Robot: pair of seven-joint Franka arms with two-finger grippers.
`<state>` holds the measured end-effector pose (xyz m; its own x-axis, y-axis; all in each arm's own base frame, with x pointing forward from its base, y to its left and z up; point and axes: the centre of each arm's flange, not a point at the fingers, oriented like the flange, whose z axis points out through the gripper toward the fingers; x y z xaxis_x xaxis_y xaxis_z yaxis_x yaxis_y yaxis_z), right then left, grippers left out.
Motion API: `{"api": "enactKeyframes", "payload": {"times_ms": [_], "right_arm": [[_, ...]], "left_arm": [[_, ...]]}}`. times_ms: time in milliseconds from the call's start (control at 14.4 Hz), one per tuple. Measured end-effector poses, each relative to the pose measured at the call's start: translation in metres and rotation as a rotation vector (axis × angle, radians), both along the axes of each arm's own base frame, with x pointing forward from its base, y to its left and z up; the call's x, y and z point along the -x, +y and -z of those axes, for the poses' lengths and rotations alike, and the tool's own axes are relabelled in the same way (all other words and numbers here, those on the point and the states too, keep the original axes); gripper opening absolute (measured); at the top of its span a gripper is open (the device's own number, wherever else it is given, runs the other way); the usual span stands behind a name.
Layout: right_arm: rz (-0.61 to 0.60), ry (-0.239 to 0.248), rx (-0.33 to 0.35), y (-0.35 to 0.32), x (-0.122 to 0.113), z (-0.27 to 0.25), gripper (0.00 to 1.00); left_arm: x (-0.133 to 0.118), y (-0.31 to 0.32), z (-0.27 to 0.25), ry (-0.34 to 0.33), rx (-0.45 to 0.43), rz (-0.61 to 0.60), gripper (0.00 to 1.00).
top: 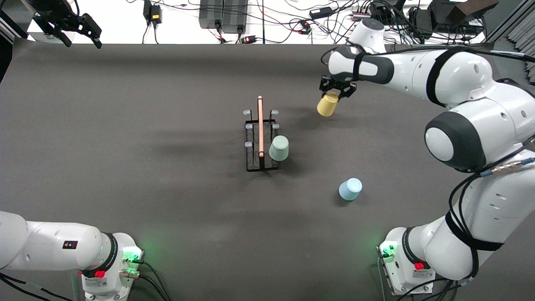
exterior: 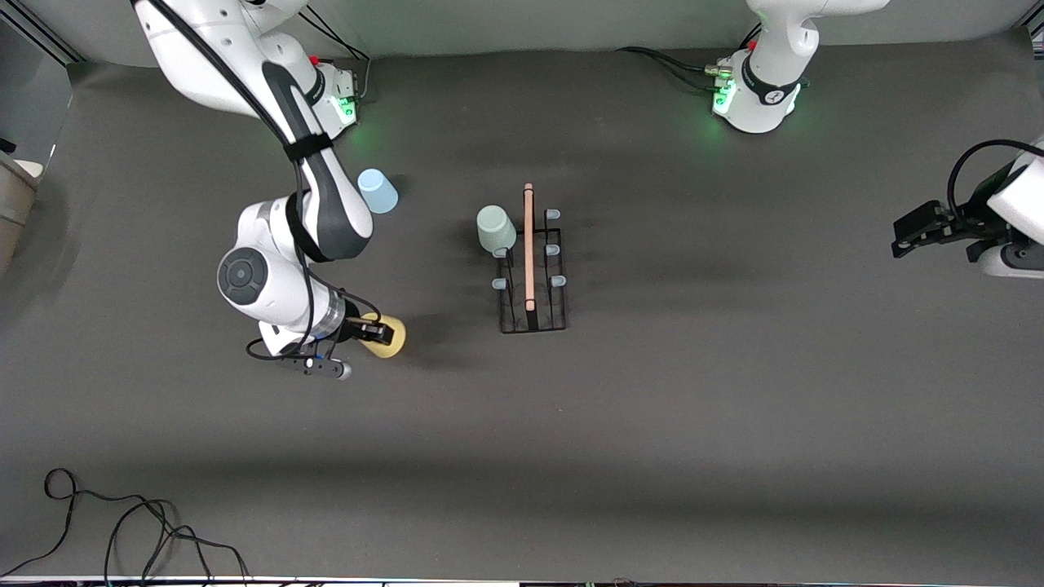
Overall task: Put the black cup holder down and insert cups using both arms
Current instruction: 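Carry the yellow cup to the rack and lower it onto a peg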
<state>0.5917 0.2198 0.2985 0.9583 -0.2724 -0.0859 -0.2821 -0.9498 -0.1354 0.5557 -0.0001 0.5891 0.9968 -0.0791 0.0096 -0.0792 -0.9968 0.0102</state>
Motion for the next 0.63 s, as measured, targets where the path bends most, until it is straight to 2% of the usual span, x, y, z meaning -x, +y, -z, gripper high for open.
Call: {"api": "enactKeyframes", "payload": {"times_ms": [278,626], "right_arm": [[0.110,-0.016,-0.031,0.086,0.019,-0.040,0.65],[0.189,-0.015,-0.052,0.154,0.047,-0.060,0.65]], "left_arm": [[0.007,-0.004,-0.004,0.025,-0.054,0.023,1.00],[0.007,-0.011,-0.005,0.022,-0.058,0.034,1.00]]}}
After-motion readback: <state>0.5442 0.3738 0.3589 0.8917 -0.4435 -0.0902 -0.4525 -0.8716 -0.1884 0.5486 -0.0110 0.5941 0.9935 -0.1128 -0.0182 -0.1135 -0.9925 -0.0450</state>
